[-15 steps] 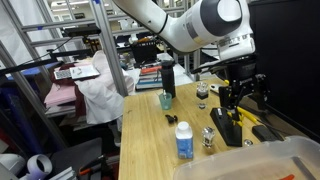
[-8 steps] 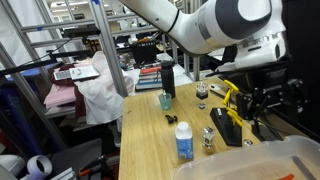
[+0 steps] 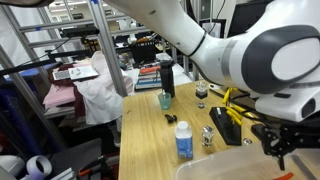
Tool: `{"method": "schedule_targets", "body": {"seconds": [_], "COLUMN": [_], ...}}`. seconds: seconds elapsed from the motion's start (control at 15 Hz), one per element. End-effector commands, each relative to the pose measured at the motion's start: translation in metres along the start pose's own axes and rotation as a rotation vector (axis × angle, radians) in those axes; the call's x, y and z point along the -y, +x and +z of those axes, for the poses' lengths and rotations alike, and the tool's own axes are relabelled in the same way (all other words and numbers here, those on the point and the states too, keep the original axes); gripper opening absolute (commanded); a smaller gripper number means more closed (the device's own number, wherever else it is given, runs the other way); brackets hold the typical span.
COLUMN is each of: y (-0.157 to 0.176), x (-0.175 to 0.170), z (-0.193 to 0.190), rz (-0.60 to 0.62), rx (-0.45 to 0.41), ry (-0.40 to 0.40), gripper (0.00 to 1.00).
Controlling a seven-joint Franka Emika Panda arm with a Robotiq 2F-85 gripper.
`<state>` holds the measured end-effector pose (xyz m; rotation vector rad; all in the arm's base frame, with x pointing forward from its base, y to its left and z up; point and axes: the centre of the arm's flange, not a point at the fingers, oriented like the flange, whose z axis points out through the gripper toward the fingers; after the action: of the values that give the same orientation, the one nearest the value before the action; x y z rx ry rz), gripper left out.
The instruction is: Move the silver object from the storage box to the table
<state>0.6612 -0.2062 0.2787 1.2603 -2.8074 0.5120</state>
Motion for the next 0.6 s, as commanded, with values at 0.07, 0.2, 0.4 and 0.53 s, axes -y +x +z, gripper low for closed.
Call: {"method": "schedule_targets", "body": {"seconds": [0.07, 0.2, 0.4, 0.53], "y": [0.008, 0.006, 0.002, 0.003], "x": [0.000, 0.003, 0.006, 0.006], "z": [0.025, 0.030, 0.025, 0.025], "rz": [0.087, 0.113, 0.116, 0.117], "rx": [-0.035, -0.041, -0.036, -0.038], "ry": [-0.007, 0.000, 0.011, 0.011], "gripper": [1.00, 1.00, 1.00, 1.00]}}
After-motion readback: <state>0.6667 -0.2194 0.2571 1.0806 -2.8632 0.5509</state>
